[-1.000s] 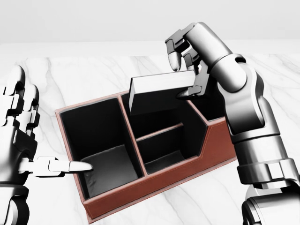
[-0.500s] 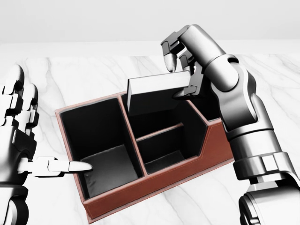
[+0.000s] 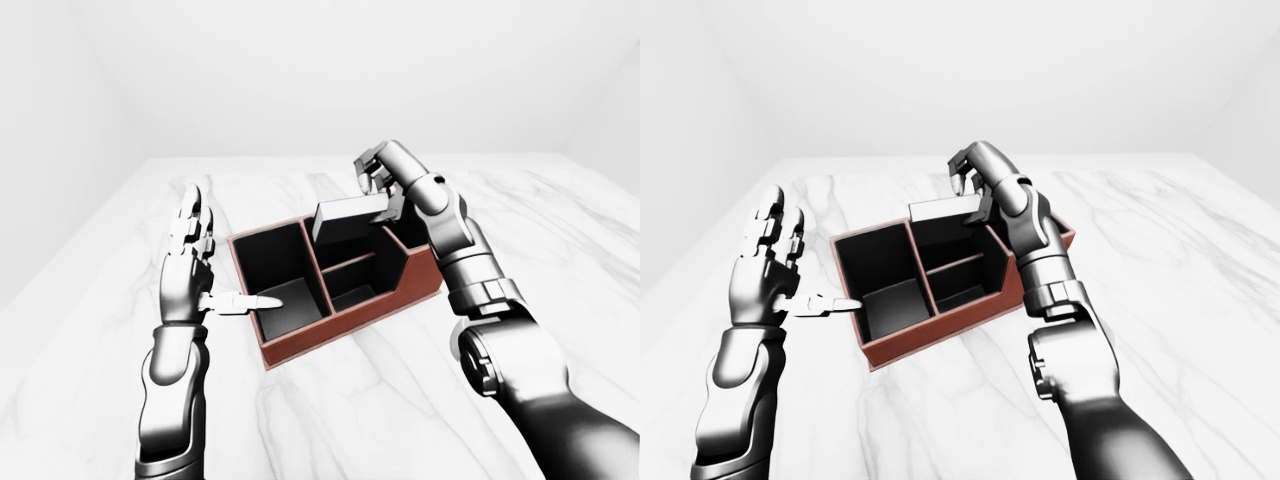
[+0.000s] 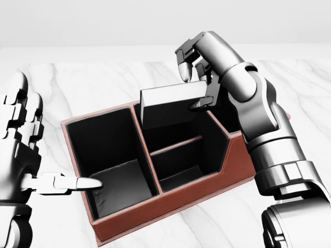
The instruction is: Pick up the book and place it in the front compartment of the caddy.
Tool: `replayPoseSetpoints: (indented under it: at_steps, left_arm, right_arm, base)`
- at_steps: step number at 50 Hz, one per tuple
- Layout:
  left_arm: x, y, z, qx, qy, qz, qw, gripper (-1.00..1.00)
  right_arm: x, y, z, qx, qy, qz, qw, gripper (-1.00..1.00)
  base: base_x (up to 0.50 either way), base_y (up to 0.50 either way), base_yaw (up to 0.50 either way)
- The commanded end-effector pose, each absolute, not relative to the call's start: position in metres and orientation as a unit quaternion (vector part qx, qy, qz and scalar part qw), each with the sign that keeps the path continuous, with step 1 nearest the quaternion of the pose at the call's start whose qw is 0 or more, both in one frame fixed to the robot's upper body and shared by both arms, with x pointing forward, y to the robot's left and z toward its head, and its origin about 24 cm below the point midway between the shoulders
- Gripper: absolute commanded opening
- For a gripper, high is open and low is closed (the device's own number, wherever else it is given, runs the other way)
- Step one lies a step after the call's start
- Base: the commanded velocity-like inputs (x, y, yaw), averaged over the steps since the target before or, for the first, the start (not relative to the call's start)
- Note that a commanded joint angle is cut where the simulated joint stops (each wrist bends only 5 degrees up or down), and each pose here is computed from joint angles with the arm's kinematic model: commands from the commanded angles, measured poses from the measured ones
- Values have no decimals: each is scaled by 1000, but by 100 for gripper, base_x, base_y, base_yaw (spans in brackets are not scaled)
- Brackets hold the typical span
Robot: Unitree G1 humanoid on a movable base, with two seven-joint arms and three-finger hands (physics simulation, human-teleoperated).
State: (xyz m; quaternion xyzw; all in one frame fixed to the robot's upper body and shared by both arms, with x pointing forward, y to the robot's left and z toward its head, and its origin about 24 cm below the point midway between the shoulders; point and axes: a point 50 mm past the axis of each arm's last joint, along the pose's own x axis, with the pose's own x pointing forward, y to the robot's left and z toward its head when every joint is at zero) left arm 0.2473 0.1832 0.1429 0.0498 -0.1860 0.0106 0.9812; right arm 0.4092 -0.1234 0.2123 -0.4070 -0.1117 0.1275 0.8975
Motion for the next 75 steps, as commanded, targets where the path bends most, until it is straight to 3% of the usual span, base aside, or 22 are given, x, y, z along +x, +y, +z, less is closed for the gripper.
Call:
replayPoseSetpoints:
  at_steps: [1, 75]
  left_arm:
    - [248, 183, 140, 50, -179, 10, 983, 100]
    - [248, 183, 143, 51, -186, 11, 981, 100]
  right_arm:
    - [413, -129, 219, -379, -126, 108, 911, -100]
    - [426, -123, 202, -386, -70, 90, 915, -100]
  base:
    - [0, 0, 0]
    - [0, 0, 0]
